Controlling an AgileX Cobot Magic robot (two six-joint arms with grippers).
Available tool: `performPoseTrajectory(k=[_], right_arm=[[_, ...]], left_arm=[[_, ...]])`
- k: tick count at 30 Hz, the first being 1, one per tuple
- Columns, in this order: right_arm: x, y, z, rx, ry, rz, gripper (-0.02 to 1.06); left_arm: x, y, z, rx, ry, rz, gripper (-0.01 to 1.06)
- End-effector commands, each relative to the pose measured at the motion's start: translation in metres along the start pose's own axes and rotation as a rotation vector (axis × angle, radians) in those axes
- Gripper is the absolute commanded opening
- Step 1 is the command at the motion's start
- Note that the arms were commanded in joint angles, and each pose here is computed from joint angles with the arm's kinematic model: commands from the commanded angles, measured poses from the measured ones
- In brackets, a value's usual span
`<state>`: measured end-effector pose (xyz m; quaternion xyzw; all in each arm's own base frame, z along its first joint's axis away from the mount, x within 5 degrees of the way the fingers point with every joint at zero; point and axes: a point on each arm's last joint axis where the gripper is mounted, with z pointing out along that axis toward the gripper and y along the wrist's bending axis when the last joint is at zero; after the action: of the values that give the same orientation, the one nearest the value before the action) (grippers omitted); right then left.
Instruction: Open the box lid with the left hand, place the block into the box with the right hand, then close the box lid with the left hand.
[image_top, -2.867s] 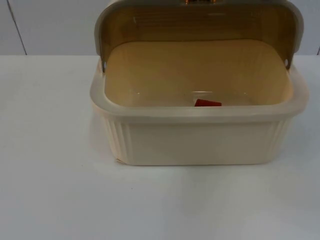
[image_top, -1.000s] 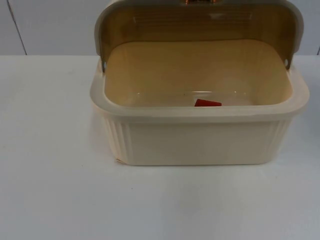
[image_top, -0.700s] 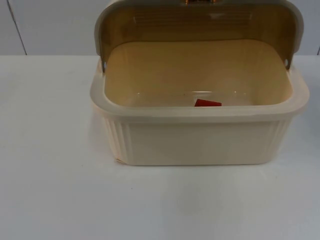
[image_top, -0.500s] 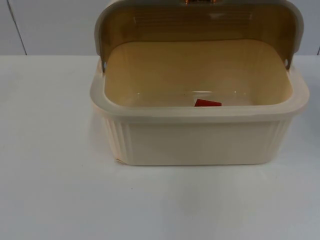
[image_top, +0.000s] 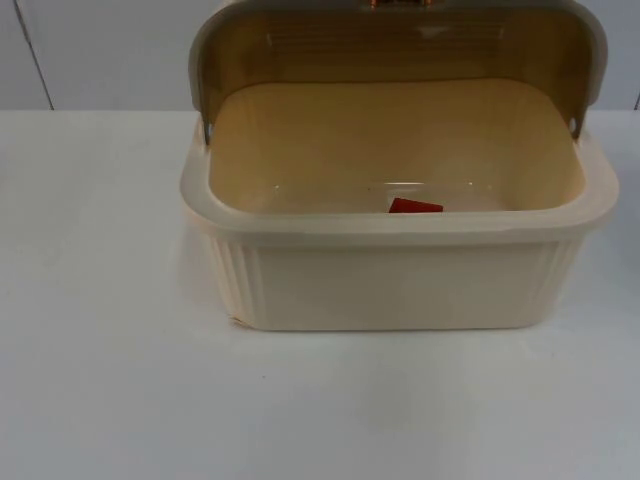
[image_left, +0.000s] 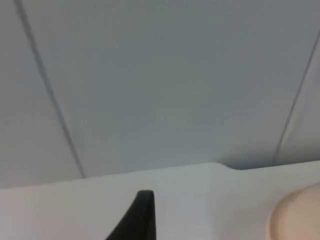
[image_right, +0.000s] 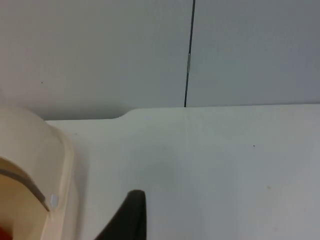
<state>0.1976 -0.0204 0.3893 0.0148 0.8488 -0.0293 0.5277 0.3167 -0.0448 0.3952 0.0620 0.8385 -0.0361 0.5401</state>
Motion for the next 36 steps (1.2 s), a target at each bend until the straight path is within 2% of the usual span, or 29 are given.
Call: performPoseTrajectory(k=[1,4,5,10,11,15,16,18,19,21,22,23,25,26,27,31,32,34,36], right_arm=[[0.0,0.001,0.0,-0.003,-0.006,-0.008,1.05],[0.0,0.005,0.0,-0.014,-0.004,-0.029,1.05],[0.0,0.005,0.0,-0.014,-0.004,-0.029,1.05],[0.0,0.005,0.0,-0.014,-0.002,-0.024,1.05],[0.0,0.005,0.0,-0.014,-0.002,-0.024,1.05],[0.001,0.005,0.0,-0.011,-0.002,-0.028,1.05],[0.001,0.005,0.0,-0.011,-0.002,-0.028,1.05],[0.001,0.004,0.0,-0.01,-0.002,-0.027,1.05],[0.001,0.004,0.0,-0.01,-0.002,-0.027,1.05],[0.001,0.004,0.0,-0.01,-0.002,-0.027,1.05],[0.001,0.004,0.0,-0.01,-0.002,-0.027,1.05],[0.0,0.004,0.0,-0.01,-0.005,-0.027,1.05],[0.0,0.004,0.0,-0.009,-0.007,-0.027,1.05],[0.0,0.004,0.0,-0.009,-0.007,-0.027,1.05],[0.0,0.004,0.0,-0.009,-0.007,-0.027,1.05],[-0.001,0.004,0.0,-0.009,-0.013,-0.027,1.05],[-0.001,0.004,0.0,-0.009,-0.013,-0.027,1.05],[-0.001,0.004,0.0,-0.009,-0.015,-0.027,1.05],[-0.001,0.004,0.0,-0.009,-0.017,-0.026,1.05]], left_arm=[[-0.013,-0.008,0.011,0.042,-0.017,0.045,1.04],[-0.03,-0.026,0.024,0.074,-0.018,0.176,1.04],[-0.03,-0.026,0.024,0.074,-0.018,0.176,1.04],[-0.051,-0.061,0.043,0.095,-0.095,0.401,1.04],[-0.051,-0.061,0.043,0.095,-0.095,0.401,1.04],[-0.05,-0.091,0.065,0.094,-0.131,0.627,1.04],[-0.05,-0.091,0.065,0.094,-0.131,0.627,1.04],[-0.044,-0.103,0.074,0.092,-0.131,0.749,1.04],[-0.039,-0.114,0.08,0.098,-0.128,0.848,1.02],[-0.032,-0.127,0.085,0.114,-0.12,0.914,0.97],[-0.032,-0.127,0.085,0.114,-0.12,0.914,0.97],[-0.029,-0.135,0.086,0.127,-0.12,0.943,0.93],[-0.023,-0.152,0.088,0.163,-0.129,1.002,0.71],[-0.023,-0.152,0.088,0.163,-0.129,1.002,0.71],[-0.021,-0.157,0.088,0.173,-0.137,1.029,0.63],[-0.019,-0.17,0.087,0.199,-0.182,1.049,0.18],[-0.019,-0.17,0.087,0.199,-0.182,1.049,0.18],[-0.02,-0.17,0.087,0.2,-0.183,1.039,-0.01],[-0.02,-0.171,0.087,0.203,-0.18,1.015,0.0]])
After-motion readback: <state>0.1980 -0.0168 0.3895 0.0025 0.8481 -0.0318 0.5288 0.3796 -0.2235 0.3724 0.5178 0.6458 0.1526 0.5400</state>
